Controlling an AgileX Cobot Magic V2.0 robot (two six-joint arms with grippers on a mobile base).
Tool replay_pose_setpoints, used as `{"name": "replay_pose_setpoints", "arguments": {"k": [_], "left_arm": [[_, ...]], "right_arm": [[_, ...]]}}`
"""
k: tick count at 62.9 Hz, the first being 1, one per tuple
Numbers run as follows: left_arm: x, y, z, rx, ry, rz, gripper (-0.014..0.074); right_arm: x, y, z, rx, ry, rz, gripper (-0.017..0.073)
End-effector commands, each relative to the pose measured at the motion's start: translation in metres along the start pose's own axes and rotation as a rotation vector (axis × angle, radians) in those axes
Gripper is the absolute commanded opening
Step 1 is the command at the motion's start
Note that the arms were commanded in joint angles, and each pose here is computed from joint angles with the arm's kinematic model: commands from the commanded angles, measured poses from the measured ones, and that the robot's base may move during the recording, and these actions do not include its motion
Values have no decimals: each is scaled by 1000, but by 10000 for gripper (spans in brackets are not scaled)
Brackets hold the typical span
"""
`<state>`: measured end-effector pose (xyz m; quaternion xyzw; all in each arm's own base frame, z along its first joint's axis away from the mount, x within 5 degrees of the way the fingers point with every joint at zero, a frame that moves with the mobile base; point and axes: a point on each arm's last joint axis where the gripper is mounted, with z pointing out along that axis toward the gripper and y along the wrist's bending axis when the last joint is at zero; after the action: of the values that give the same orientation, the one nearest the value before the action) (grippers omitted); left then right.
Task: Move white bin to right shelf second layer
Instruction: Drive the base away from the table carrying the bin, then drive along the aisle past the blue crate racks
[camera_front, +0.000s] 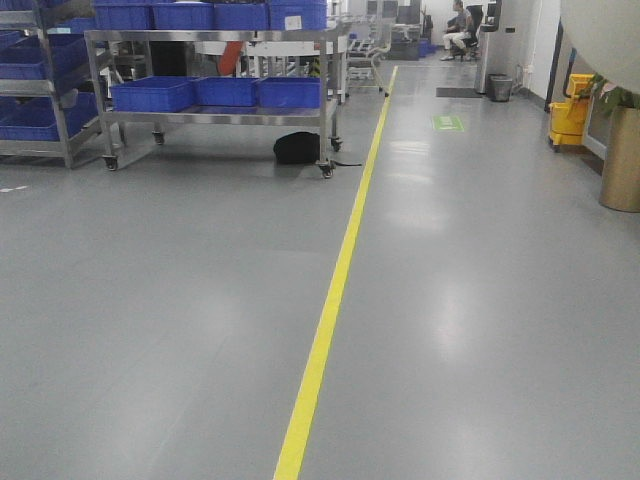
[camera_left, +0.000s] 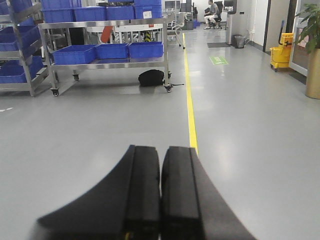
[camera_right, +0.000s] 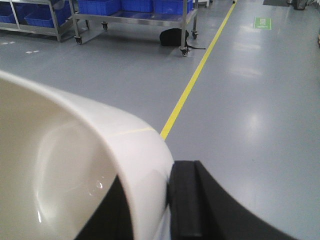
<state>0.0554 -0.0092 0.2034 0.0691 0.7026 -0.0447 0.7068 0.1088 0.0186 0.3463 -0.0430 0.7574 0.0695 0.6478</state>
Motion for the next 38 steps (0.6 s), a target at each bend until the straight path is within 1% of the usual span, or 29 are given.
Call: {"name": "replay_pose_setpoints", "arguments": {"k": [1,38], "left_arm": [[4,0,0,-4,-61,-9,85],[4,0,0,-4,-61,-9,85]], "right_arm": [[-20,1,-3,-8,-134,-7,57],[-19,1,-3,-7,-129,-7,57]]}}
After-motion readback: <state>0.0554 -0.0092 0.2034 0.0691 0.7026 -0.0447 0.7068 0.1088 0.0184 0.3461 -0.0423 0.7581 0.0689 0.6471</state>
